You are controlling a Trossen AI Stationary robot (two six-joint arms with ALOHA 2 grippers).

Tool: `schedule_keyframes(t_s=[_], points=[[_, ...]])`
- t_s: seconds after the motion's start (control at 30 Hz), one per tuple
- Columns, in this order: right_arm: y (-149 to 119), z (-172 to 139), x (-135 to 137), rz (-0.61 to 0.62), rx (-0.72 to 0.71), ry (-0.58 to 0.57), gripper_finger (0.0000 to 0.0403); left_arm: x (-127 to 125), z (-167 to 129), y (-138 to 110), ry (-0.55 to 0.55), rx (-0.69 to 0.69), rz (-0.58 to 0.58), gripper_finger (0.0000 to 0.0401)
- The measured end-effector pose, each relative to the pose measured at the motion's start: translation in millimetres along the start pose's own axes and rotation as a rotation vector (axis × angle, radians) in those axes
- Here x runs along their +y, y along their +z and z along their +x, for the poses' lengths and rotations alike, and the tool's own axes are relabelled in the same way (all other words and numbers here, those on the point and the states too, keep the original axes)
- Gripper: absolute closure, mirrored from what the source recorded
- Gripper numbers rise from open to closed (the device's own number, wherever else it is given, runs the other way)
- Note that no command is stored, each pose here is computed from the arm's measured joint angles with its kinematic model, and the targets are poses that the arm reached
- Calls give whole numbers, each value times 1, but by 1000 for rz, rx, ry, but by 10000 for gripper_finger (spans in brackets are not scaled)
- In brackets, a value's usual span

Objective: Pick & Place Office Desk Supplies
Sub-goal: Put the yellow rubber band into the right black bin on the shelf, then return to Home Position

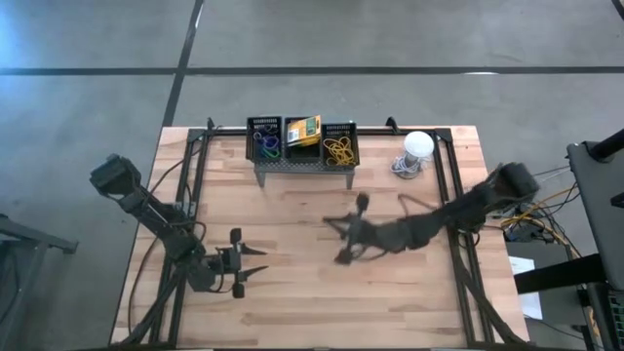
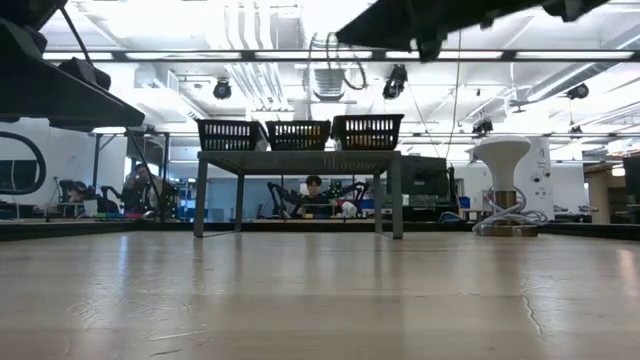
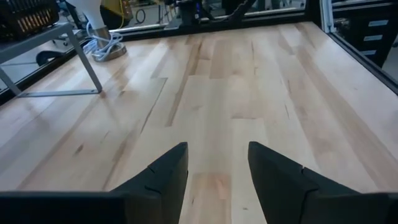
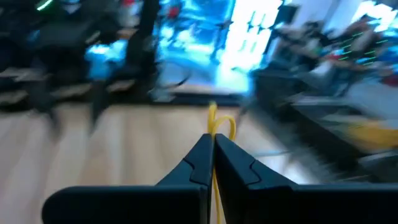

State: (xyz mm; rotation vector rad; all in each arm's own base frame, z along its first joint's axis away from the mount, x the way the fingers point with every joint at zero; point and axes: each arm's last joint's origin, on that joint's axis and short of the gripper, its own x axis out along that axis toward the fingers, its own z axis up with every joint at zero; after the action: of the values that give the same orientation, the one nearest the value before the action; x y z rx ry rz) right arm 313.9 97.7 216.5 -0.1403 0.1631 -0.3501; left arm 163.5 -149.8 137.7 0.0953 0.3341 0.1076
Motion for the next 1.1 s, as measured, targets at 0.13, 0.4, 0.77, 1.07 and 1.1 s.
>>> schedule_keyframes(t_s=[0.13,0.4,0.77,1.07,1.1], points=[[25,-3,-38,5,-59,-108,394,0,0,0,2,0,0,228],[43,12,-136,63,-64,-408,394,0,0,0,2,0,0,228],[15,26,-208,216,81,-370,331,2,2,0,9,2,-2,228],[41,-9,-184,204,76,-195,256,4,2,-2,16,9,-7,228],[44,-17,-177,215,92,-136,254,4,2,-2,16,9,-7,228]])
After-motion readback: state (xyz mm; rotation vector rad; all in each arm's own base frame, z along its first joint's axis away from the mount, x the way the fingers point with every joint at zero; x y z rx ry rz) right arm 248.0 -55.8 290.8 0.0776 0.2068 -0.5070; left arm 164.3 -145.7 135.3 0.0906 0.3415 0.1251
